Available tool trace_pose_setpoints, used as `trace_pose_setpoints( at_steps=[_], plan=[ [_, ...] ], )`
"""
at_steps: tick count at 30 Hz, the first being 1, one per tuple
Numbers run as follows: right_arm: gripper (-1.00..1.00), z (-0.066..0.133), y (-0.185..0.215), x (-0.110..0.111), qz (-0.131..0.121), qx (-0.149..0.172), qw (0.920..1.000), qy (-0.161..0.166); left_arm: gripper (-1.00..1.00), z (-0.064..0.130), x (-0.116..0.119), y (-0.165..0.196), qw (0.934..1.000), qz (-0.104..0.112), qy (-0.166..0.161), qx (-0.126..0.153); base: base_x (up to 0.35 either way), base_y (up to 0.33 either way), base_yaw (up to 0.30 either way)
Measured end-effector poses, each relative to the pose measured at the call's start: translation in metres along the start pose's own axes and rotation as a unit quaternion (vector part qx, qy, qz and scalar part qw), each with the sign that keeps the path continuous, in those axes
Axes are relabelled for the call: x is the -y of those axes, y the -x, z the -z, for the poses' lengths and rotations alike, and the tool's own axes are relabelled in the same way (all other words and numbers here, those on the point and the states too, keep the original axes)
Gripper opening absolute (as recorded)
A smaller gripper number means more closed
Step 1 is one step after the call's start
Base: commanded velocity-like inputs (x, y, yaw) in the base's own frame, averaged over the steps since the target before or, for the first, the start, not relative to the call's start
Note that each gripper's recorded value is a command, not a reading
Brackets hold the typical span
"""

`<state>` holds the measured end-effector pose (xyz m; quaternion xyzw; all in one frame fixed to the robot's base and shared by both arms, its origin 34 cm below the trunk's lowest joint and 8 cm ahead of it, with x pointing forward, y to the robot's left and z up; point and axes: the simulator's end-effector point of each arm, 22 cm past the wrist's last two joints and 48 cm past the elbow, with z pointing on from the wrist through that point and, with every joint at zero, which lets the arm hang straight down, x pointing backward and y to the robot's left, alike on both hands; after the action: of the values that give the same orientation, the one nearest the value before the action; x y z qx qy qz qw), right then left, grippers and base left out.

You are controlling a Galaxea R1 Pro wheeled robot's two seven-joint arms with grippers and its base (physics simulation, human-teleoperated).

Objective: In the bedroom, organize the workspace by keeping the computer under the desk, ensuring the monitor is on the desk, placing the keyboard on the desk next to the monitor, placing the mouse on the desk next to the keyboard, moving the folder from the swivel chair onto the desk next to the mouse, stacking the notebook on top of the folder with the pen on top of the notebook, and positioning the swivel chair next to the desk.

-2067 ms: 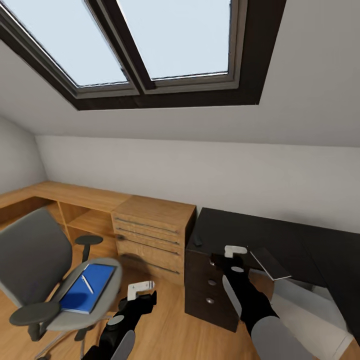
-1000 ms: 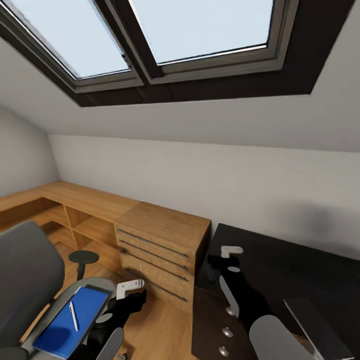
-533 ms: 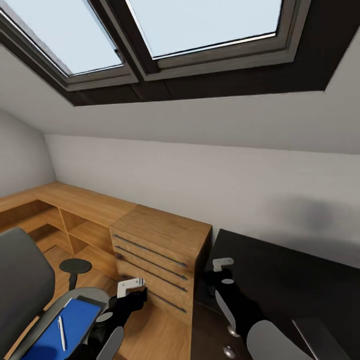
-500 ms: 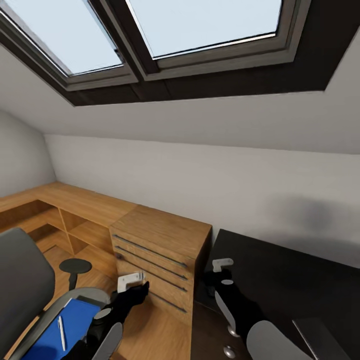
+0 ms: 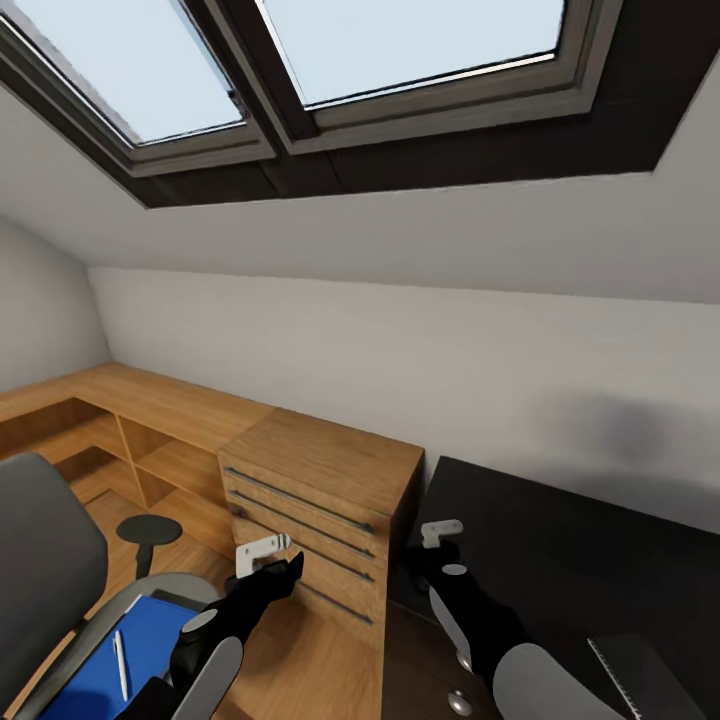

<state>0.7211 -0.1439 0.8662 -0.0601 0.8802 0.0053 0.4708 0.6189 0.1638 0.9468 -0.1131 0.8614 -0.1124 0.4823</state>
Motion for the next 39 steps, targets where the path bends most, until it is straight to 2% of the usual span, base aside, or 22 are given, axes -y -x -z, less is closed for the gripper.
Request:
trace_pose_setpoints(
  at_steps=[7, 23, 32, 39],
  plan=[
    [1.0, -0.006, -0.006, 0.0, -0.001, 0.0, 1.0, 0.0, 1.0, 0.003, 0.01, 0.013, 0.9997, 0.004, -0.015, 0.021, 0.0, 0.0, 0.0],
    [1.0, -0.02, -0.028, 0.001, -0.002, -0.007, 1.0, -0.001, 1.0, -0.009, 0.005, 0.002, 0.9996, 0.004, -0.016, 0.024, 0.0, 0.0, 0.0],
    [1.0, -0.028, -0.037, 0.004, -0.003, -0.007, 1.0, -0.003, 1.0, -0.016, -0.009, -0.008, 0.9997, 0.005, 0.009, 0.023, 0.0, 0.0, 0.0],
    [1.0, -0.034, -0.048, 0.004, -0.003, -0.01, 0.9999, -0.004, 1.0, -0.022, -0.012, -0.016, 0.9997, 0.006, 0.011, 0.022, 0.0, 0.0, 0.0]
  ],
)
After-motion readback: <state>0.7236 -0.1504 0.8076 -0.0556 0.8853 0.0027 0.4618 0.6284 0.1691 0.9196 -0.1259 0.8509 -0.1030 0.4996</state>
